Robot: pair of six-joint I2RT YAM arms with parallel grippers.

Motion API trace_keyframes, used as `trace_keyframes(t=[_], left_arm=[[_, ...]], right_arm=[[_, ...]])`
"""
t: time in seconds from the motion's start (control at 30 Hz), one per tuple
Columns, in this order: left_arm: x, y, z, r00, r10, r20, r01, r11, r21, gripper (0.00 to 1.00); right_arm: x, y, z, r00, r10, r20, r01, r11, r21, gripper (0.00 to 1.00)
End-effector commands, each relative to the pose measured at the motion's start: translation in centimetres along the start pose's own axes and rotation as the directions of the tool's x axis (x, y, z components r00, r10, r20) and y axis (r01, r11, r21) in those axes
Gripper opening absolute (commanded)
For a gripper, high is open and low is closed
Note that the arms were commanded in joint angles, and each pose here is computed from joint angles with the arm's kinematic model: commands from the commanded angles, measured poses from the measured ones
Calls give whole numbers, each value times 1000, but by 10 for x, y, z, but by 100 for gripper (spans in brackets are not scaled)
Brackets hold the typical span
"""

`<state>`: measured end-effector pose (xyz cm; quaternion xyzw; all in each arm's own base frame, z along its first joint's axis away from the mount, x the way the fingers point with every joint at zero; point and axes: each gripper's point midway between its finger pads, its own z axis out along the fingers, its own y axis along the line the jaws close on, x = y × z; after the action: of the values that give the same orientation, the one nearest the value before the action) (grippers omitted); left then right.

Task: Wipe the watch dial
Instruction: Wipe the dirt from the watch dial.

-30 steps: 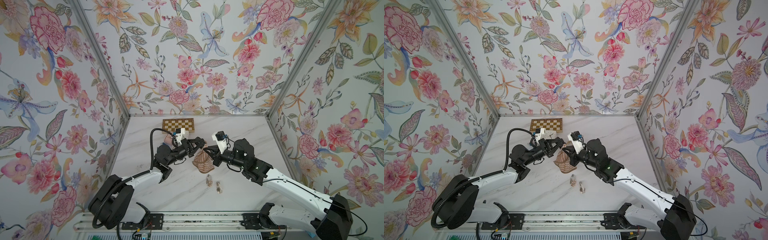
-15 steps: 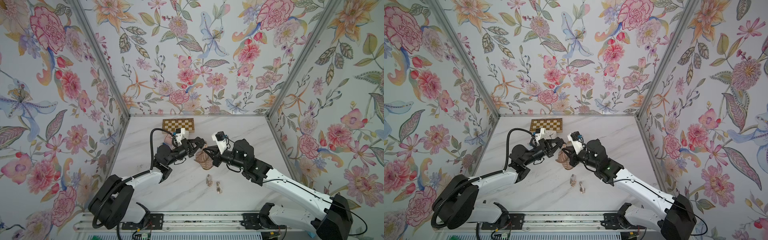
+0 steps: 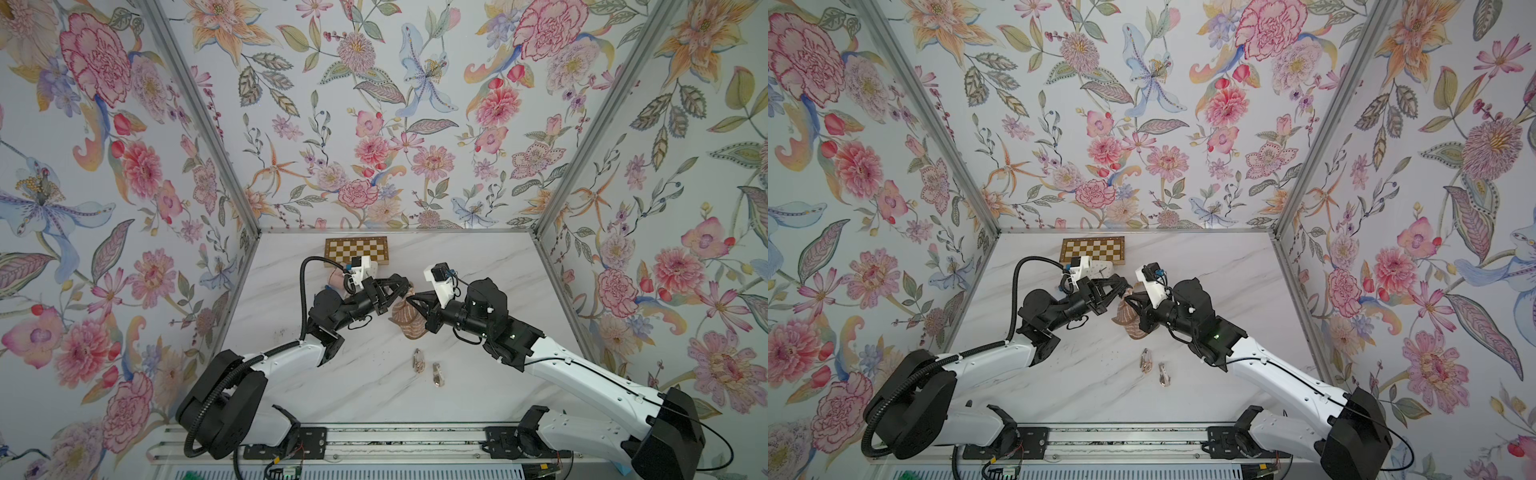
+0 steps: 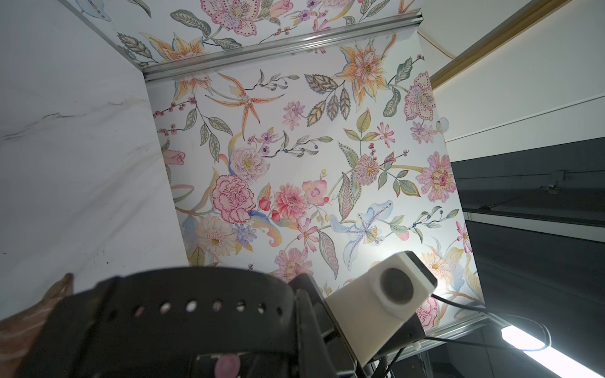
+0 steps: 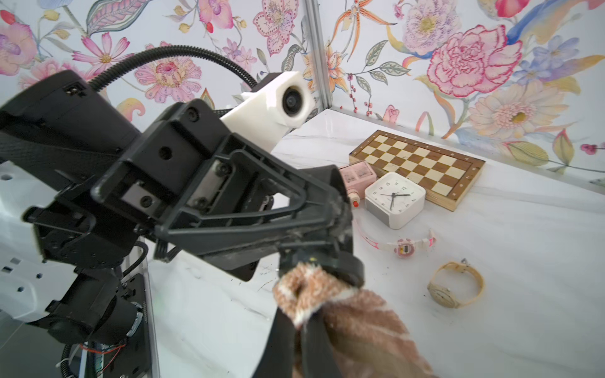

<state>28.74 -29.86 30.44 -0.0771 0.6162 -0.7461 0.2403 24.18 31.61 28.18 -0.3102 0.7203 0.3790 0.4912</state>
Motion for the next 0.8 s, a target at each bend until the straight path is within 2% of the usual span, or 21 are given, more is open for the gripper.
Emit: trace_keyframes(t=[0.0, 0.2, 0.43, 0.77], left_arm=[[4, -14, -1, 999, 36, -13, -35, 999, 41, 0], [4, -16, -2, 999, 42, -15, -41, 998, 38, 0], [3, -16, -1, 999, 41, -13, -41, 998, 40, 0], [4, -15, -2, 999, 47, -13, -46, 998, 29, 0]], right_arm=[[-18, 9, 0, 999, -21, 46, 22, 1000, -13, 0], [-11, -22, -12, 999, 16, 47, -19, 998, 60, 0], [-19, 10, 2, 999, -13, 39, 14, 999, -29, 0], [-10, -7, 1, 1000, 6, 28, -6, 1000, 10, 0]])
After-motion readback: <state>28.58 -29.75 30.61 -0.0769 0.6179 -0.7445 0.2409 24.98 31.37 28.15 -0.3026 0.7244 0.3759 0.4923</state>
